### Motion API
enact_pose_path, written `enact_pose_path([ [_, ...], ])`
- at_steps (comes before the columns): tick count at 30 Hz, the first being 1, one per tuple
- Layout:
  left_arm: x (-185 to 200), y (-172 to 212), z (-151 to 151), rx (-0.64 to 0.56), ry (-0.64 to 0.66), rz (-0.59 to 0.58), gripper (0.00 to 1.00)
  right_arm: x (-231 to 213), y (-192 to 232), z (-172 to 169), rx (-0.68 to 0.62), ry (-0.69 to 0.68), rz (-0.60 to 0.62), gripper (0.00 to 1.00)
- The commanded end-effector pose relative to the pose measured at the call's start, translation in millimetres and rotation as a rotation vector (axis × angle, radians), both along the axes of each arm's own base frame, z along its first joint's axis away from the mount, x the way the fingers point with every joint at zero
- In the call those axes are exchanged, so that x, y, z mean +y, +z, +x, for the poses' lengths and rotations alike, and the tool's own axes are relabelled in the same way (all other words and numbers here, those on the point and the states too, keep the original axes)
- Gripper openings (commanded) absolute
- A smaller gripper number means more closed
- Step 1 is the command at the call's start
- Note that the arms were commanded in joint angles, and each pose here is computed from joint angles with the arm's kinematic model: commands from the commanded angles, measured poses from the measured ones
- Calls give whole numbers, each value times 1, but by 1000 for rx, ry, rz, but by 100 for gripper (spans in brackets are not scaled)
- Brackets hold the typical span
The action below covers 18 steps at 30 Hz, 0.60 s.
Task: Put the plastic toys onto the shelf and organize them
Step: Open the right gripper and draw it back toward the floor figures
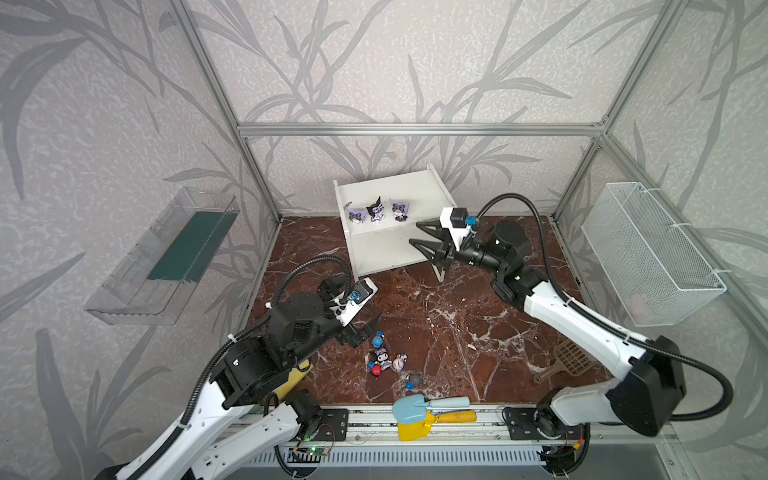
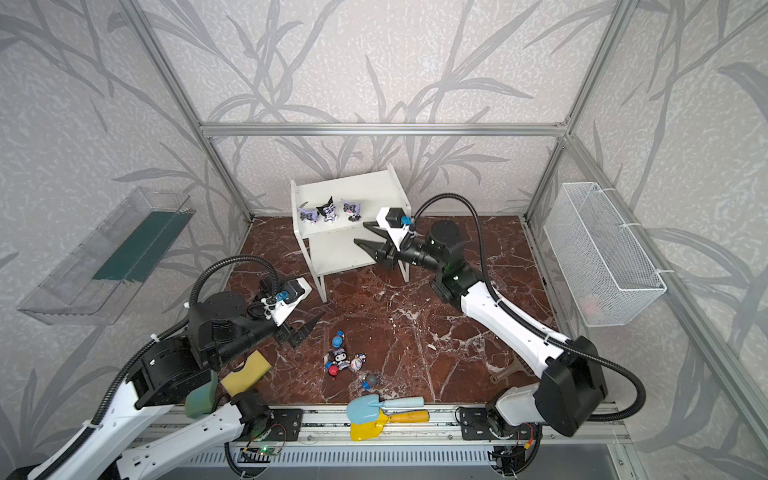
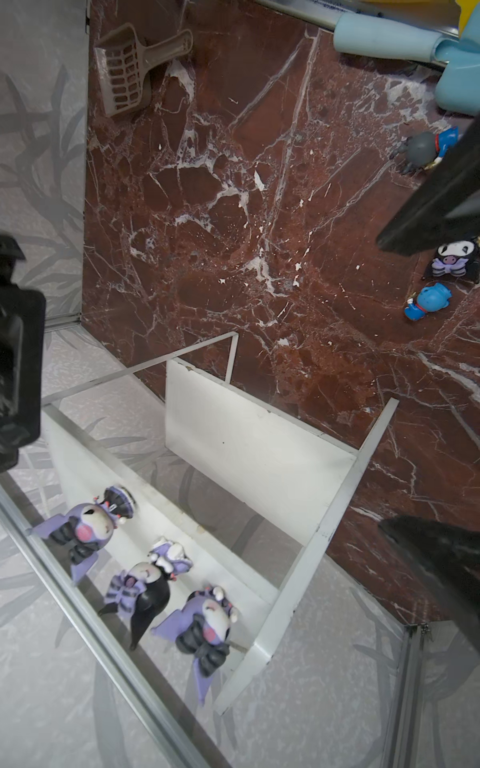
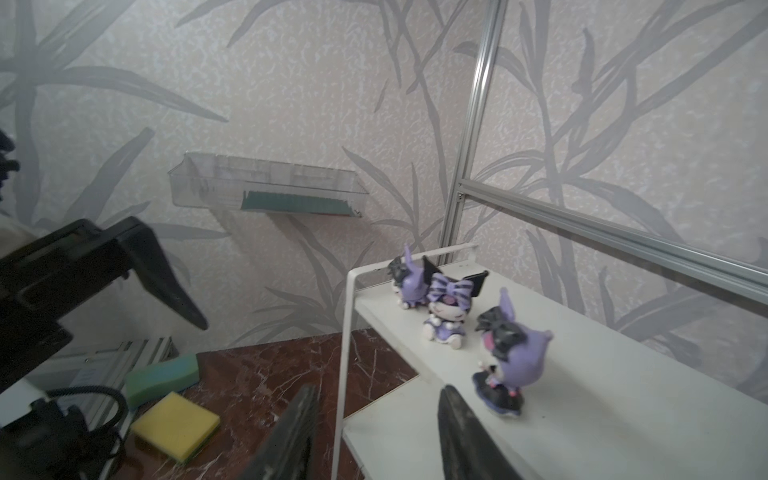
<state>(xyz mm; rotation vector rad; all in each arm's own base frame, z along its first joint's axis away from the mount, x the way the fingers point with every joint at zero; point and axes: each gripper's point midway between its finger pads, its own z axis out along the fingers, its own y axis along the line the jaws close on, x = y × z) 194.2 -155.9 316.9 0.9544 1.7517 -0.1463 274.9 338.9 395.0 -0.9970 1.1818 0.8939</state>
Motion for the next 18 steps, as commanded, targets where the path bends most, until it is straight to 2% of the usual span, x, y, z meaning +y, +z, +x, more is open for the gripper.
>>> enact_pose_path([
  [1,13,-16,-1,67,82,-22,99,-1,-45,-29,-6,-45,-144,52],
  [5,21,-26,-2,91,135,-45,99,6,-108,-67,89,-26,-261,53],
  [11,30,-38,7,82,224,-67,99,16,-199,-102,326,-21,-366,52],
  [13,31,-38,10,71,244,-89,99,28,-221,-120,378,21,-413,51],
  [18,32,-40,8,69,245,-108,99,58,-251,-128,576,66,-480,49],
])
